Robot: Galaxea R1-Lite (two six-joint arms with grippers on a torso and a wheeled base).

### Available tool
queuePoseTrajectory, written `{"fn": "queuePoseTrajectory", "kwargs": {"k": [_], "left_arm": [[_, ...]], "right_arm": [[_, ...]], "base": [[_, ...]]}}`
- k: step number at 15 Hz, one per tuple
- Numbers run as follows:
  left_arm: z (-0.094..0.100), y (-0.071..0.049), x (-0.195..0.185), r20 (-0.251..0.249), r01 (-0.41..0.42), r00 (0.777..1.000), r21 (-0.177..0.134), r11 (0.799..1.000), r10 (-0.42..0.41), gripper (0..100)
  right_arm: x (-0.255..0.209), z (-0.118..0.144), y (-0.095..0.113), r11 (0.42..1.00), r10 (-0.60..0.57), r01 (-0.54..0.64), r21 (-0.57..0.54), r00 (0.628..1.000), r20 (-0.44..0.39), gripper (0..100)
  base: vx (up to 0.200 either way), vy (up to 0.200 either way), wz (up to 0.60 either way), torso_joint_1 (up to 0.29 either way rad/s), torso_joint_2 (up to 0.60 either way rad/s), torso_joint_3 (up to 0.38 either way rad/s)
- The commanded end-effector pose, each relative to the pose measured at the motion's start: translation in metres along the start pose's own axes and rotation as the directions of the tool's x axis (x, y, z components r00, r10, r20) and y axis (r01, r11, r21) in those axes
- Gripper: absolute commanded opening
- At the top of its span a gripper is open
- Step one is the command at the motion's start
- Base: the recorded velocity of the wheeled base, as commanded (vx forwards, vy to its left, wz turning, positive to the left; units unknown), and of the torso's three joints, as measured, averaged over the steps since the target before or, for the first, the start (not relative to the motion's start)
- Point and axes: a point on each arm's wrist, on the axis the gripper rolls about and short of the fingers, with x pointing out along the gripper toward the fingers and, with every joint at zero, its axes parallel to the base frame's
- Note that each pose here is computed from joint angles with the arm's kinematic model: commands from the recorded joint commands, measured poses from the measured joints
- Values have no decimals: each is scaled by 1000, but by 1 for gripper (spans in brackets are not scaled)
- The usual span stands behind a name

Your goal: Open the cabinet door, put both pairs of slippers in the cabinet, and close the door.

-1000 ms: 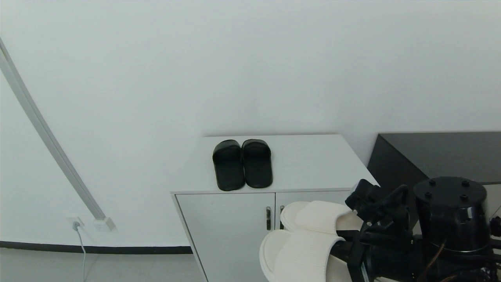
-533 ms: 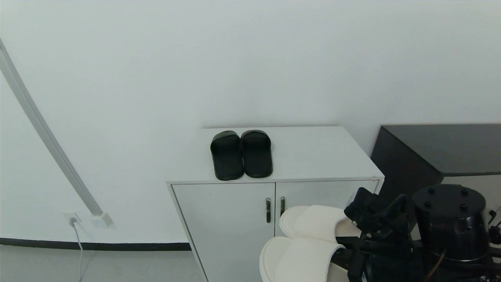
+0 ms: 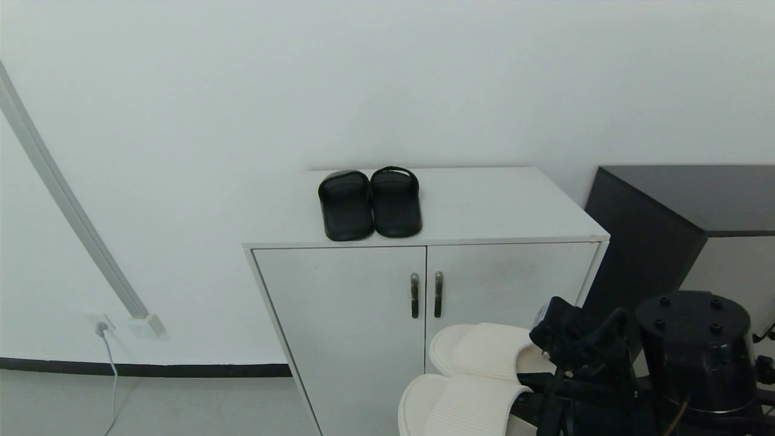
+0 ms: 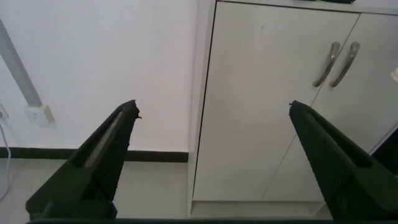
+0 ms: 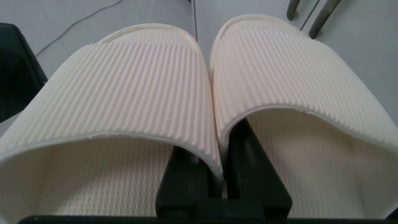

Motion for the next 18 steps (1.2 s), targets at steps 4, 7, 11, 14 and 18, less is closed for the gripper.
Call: {"fn": "queuePoseTrajectory", "kwargs": {"k": [4,7,11,14,18], "left_arm": [[0,0,0,-1,-2,1000,-2,1000,2,100],[0,0,0,-1,-2,1000,-6,1000,2,100],[0,0,0,-3,-1,1000,-11,1000,1,100],[0,0,0,-1,-1,1000,-11,1000,1,100],[1,0,0,-5,0,1000,-11,1000,0,100]], "right_arm": [[0,-1,0,1000,-6,6,-2,1000,14,0],[1,-1,0,1000,-4,4,-2,1000,11,0],[-2,0,0,1000,-8,8,-5,1000,30,0],[-1,-1,0,1000,-8,8,-3,1000,23,0],[-2,-5,1,1000,-2,2,-2,1000,11,0]], "base": [[0,0,0,-190,511,314],[0,0,0,-167,486,317],[0,0,0,-148,475,338],[0,0,0,-105,460,339],[0,0,0,-62,443,377]]}}
